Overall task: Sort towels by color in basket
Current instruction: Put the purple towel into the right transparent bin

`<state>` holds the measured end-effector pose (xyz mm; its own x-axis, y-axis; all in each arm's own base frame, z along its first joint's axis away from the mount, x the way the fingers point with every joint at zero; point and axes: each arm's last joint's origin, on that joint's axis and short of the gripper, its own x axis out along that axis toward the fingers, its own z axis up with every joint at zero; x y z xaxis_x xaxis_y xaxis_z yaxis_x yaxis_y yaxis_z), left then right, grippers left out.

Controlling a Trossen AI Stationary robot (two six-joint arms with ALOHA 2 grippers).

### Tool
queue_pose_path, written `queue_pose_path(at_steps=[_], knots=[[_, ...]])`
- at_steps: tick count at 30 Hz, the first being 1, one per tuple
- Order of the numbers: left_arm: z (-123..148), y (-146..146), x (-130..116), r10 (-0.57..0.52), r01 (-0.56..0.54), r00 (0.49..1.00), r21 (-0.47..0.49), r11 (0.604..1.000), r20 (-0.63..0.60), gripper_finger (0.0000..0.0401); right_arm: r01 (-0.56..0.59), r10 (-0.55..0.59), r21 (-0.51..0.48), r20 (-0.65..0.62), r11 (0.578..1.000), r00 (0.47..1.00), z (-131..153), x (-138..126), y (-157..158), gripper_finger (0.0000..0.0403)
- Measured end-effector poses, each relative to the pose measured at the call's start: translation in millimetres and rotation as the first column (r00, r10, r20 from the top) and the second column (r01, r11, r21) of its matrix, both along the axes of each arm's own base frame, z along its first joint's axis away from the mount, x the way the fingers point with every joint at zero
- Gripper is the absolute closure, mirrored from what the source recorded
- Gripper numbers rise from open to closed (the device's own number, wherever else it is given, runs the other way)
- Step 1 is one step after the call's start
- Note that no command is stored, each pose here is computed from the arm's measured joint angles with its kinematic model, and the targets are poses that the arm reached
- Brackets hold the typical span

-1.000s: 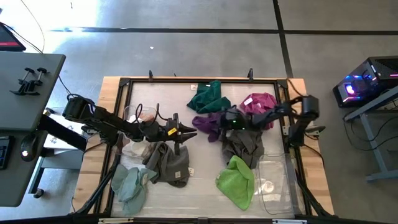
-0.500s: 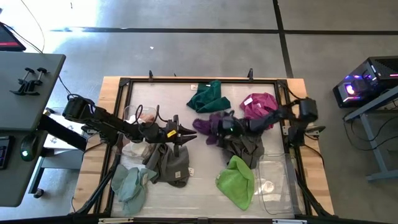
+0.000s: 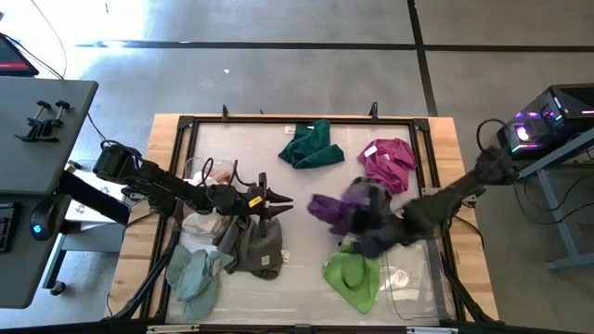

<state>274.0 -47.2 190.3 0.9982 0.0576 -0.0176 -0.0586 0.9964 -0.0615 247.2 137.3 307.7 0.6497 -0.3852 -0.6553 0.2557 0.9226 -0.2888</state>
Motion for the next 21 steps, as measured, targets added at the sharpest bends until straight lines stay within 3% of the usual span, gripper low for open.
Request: queue_pose_path(at_steps=[4, 7, 11, 12, 16, 21], knots=[[-0.7, -4.0, -0.7, -0.021, 0.021, 1.0, 0.034, 0.999, -0.008, 0.033, 0.164, -0.155, 0.139, -0.075, 0.977, 0.985, 24.2, -36.8, 31.1, 0.0394], [-0.4, -4.2, -0.7, -0.022, 0.022, 1.0, 0.044, 0.999, -0.006, 0.033, 0.304, -0.26, 0.235, -0.2, 0.923, 0.945, 31.2, -55.9, 56.5, 0.0394], [-0.4, -4.1, -0.7, -0.021, 0.022, 1.0, 0.044, 0.999, -0.006, 0.033, 0.472, -0.314, 0.401, -0.4, 0.785, 0.861, 21.3, -64.9, 91.8, 0.0394], [-0.3, -4.1, -0.7, -0.021, 0.021, 1.0, 0.042, 0.999, -0.005, 0.033, 0.533, -0.355, 0.408, -0.434, 0.741, 0.828, 17.6, -66.8, 97.0, 0.0394], [0.4, -4.1, -0.7, -0.021, 0.021, 1.0, 0.033, 0.999, 0.003, 0.033, 0.767, -0.499, 0.315, -0.611, 0.558, 0.614, -3.7, -77.5, 117.3, 0.0394], [0.3, -4.1, -0.7, -0.021, 0.021, 1.0, 0.037, 0.999, 0.001, 0.033, 0.869, -0.695, 0.285, -0.522, 0.405, 0.495, -30.4, -82.6, 127.6, 0.0394]])
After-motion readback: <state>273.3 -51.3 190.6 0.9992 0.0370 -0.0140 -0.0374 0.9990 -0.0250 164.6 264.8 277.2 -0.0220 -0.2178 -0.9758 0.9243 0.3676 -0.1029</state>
